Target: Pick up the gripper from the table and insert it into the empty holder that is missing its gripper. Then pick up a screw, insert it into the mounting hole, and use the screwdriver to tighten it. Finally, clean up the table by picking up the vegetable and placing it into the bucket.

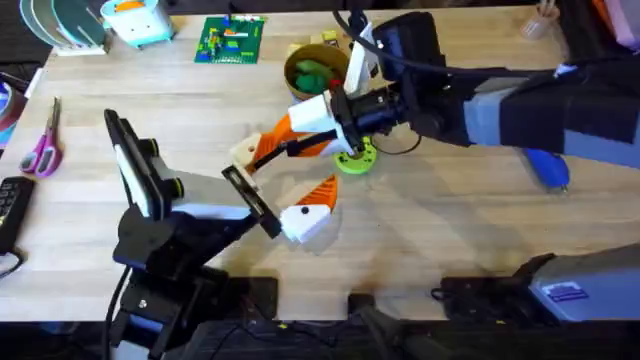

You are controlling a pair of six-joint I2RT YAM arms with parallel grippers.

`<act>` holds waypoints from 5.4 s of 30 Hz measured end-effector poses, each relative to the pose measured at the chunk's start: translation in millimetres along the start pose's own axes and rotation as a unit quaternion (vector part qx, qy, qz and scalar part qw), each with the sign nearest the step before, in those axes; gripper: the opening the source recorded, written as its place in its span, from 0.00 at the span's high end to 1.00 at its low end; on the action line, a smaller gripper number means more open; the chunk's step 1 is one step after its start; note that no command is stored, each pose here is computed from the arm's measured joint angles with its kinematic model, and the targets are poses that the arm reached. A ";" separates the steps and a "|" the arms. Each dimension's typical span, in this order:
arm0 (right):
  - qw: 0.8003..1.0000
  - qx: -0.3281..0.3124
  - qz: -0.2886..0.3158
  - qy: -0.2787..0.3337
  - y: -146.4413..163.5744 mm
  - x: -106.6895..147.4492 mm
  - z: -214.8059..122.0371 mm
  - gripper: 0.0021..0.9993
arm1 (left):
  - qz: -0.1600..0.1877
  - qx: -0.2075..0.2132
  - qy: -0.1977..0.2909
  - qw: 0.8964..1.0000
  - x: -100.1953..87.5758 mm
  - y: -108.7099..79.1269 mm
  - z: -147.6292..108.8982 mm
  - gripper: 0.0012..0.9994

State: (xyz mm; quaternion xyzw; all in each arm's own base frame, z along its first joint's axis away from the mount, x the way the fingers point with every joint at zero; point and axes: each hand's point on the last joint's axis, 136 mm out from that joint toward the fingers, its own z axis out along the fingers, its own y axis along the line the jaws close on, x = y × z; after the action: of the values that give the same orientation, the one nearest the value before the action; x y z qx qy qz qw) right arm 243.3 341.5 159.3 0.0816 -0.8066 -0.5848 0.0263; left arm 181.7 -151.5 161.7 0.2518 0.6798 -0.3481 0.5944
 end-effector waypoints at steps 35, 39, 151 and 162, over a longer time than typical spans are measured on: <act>0.990 0.033 -0.084 -0.106 -24.6 -53.7 -81.6 0.02 | 0.010 0.010 0.001 1.000 0.4 -3.8 0.3 0.01; 0.981 0.126 -0.091 -0.112 -40.2 -48.0 -102.3 0.02 | 0.010 0.010 0.001 1.000 0.4 -3.8 0.3 0.01; 0.796 0.443 -0.413 0.018 67.7 -25.0 -115.2 1.00 | 0.021 0.027 0.003 0.999 1.3 -9.6 0.1 0.01; 0.777 0.400 -0.473 0.115 79.4 21.8 -34.3 1.00 | 0.041 0.085 0.011 0.995 5.7 -29.3 -2.2 0.01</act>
State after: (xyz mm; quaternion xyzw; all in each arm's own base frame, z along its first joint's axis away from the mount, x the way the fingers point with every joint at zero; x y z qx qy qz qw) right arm 218.5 329.8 244.3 0.5227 -0.8186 -0.1349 -0.1960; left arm 157.2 -168.7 161.3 0.3327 0.6437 -0.3771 0.5768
